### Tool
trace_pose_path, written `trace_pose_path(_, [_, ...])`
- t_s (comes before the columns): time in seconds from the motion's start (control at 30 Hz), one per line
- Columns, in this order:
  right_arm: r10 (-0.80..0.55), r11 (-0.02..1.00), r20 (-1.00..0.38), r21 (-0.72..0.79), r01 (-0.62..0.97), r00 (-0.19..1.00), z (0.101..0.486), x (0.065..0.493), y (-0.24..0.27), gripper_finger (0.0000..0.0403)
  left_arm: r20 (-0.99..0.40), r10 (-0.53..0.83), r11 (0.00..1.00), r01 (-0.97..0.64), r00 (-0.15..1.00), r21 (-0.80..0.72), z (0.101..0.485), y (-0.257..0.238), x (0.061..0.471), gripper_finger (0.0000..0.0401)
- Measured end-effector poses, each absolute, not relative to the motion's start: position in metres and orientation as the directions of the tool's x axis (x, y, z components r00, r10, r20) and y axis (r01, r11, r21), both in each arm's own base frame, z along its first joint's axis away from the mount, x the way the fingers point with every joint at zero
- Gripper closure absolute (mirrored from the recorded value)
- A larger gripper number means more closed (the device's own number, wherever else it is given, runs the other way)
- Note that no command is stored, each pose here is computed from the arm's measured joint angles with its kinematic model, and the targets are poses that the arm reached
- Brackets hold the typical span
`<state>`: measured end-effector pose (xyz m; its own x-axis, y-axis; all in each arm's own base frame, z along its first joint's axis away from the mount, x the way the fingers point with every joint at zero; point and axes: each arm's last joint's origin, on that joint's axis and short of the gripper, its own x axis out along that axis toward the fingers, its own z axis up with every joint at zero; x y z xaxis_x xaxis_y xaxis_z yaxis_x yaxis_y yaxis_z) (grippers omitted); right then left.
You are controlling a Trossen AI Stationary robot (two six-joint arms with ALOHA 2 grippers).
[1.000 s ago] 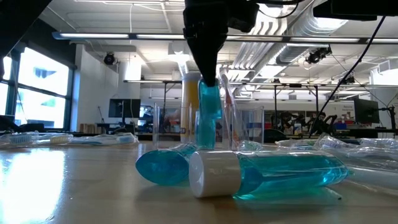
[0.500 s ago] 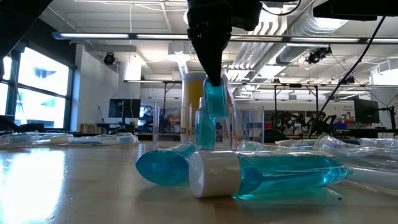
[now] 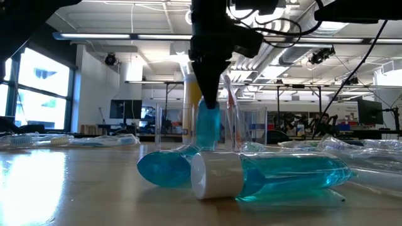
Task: Pick & Place toothbrushing station
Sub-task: Put the blue mouthwash into the middle part of the transparent organizer
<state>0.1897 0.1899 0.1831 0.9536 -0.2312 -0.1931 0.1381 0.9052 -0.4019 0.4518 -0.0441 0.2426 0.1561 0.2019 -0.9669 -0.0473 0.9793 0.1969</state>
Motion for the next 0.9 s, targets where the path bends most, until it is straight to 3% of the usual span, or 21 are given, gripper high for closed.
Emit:
trace_pose_path(0.47, [-0.225,0.915,-0.210,-0.381,0.132,0.952,0.1813,0.1906,0.1885,0.0165,-0.967,0.235,0.972,-0.045,0.102,0.232,0.2394,-0.0430,0.4478,0.0313])
trace_pose_path(0.73, [-0.224,0.915,-0.210,-0.380,0.132,0.952,0.1813,0.1906,0.1885,0.0165,-0.962,0.251,0.968,-0.051,0.104,0.247,0.2397,-0.0426,0.4479,0.0244])
trace_pose_path(0.9, [-0.224,0.915,-0.210,-0.380,0.132,0.952,0.1812,0.1905,0.1885,0.0165,-0.963,0.249,0.968,-0.051,0.105,0.245,0.2397,-0.0426,0.4480,0.0235])
